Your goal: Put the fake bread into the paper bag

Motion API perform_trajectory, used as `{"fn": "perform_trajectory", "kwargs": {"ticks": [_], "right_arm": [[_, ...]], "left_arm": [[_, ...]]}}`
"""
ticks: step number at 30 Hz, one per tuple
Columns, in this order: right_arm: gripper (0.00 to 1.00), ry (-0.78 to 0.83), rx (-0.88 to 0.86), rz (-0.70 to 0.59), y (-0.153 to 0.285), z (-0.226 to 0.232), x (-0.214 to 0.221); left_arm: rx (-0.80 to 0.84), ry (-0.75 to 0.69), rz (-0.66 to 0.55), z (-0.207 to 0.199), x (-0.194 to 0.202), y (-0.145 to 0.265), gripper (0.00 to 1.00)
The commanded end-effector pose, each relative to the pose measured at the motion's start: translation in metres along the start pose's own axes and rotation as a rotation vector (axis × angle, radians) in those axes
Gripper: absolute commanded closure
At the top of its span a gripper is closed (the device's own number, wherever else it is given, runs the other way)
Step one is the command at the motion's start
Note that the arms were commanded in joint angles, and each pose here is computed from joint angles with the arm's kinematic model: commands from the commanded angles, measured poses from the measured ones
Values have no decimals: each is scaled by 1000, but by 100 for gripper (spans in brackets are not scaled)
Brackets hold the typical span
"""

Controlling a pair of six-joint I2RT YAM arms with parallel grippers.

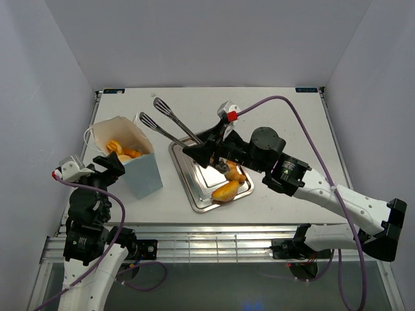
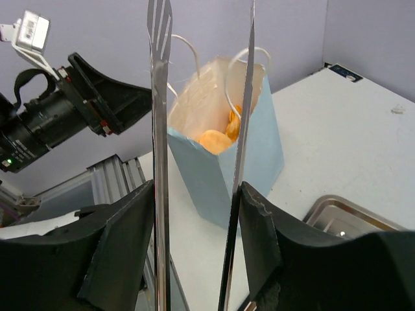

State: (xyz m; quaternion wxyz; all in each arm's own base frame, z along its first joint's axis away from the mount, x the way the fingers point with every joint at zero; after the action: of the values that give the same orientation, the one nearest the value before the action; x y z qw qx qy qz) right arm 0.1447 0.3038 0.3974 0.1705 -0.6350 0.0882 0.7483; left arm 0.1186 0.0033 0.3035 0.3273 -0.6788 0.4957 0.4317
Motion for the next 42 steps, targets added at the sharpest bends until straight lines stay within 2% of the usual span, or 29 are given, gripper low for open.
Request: {"fn": "perform_trajectory", "kwargs": {"ticks": [1,2,9,16,19,20,25,31,42], "right_arm": [[42,-12,85,-37,18,-6,4],[42,-21,104,-53,29,-6,2],[42,-48,233,74,84,-18,60],[41,-91,327,241,146,-21,109],[40,-123,322,318,159,-19,125],[40,-131,322,379,165,-18,133],[39,-163,238,520,174,-10,150],[39,-163,248,693,178,-9,159],[39,-99,255,749,181,-7,145]], "left_arm": [[8,-14,14,-2,2,-3,6],[7,-15,15,-2,2,-3,6],[13,-14,16,-3,2,-3,6],[15,-13,14,-3,2,-2,6],[15,-16,21,-3,3,-4,6],[16,-19,24,-3,3,-4,6],[12,-27,33,-4,5,-6,7],[8,-19,15,-2,2,-3,7],[24,-5,0,-2,0,0,6]]}}
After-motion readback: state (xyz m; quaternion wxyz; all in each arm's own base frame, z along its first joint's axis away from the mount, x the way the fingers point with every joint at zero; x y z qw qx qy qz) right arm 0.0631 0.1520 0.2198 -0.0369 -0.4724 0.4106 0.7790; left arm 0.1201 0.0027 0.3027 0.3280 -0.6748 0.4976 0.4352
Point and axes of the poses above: each gripper's point midway between its finger pads, its own y axis back along the fingers, its own z axis along the line the jaws close on, x = y × z, the point moved 9 cm from there along y, back along the fingers, and after that the axes turned 2 degrees about y, right-handed, at the moved point
